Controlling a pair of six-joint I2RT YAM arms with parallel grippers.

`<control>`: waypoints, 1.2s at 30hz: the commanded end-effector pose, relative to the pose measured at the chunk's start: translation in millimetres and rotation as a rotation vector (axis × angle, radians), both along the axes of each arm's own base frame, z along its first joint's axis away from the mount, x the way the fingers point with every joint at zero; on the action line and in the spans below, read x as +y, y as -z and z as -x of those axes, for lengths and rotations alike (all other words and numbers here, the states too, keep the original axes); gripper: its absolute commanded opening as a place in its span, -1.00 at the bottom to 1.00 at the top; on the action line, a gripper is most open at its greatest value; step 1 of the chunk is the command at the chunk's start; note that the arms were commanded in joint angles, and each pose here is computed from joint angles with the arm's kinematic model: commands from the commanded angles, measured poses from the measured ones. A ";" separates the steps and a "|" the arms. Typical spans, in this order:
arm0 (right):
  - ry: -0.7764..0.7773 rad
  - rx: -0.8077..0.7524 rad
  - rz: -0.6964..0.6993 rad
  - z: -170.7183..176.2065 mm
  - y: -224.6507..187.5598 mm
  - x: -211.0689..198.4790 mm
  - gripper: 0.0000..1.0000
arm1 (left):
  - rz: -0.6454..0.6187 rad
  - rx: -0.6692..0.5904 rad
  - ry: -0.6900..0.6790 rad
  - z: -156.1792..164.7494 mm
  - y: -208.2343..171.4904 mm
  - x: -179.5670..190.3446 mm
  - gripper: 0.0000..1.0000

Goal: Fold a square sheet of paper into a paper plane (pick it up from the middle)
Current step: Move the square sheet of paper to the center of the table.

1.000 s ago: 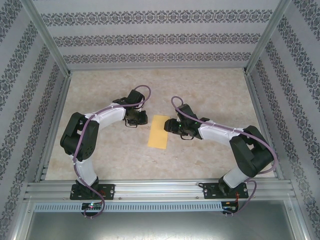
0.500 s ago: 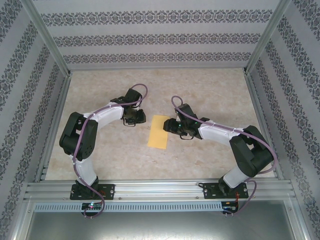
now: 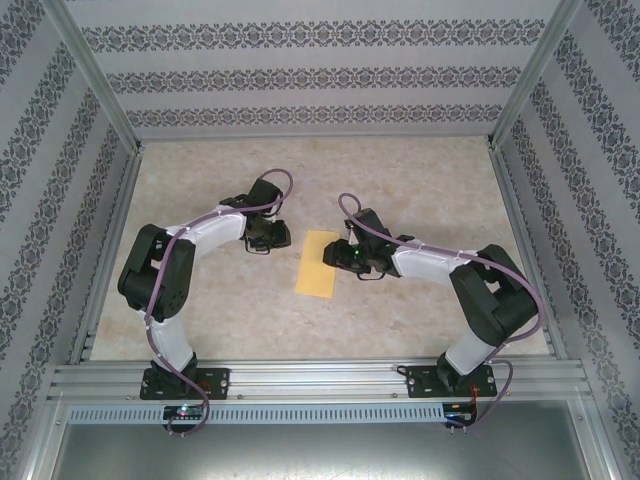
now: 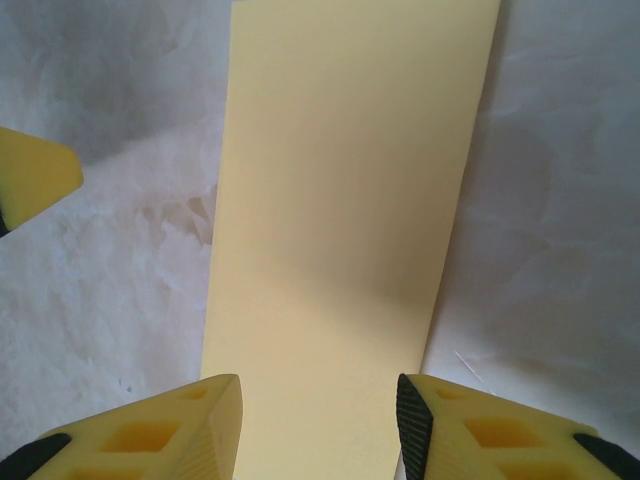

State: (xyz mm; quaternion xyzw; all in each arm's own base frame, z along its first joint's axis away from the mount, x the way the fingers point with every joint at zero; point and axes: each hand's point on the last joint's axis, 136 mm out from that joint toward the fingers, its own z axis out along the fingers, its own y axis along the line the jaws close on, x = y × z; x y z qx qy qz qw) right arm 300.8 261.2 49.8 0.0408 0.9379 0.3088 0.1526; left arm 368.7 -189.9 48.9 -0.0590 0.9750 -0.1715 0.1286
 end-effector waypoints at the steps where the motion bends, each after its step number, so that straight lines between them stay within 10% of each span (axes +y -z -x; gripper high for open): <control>1: -0.029 -0.010 -0.016 -4.5 -2.5 6.9 -0.08 | 0.017 0.005 -0.024 1.2 -4.5 4.2 -0.43; 36: -0.149 0.045 0.070 11.4 22.4 -4.5 -0.11 | 0.025 0.002 -0.020 4.9 -8.4 4.1 -0.39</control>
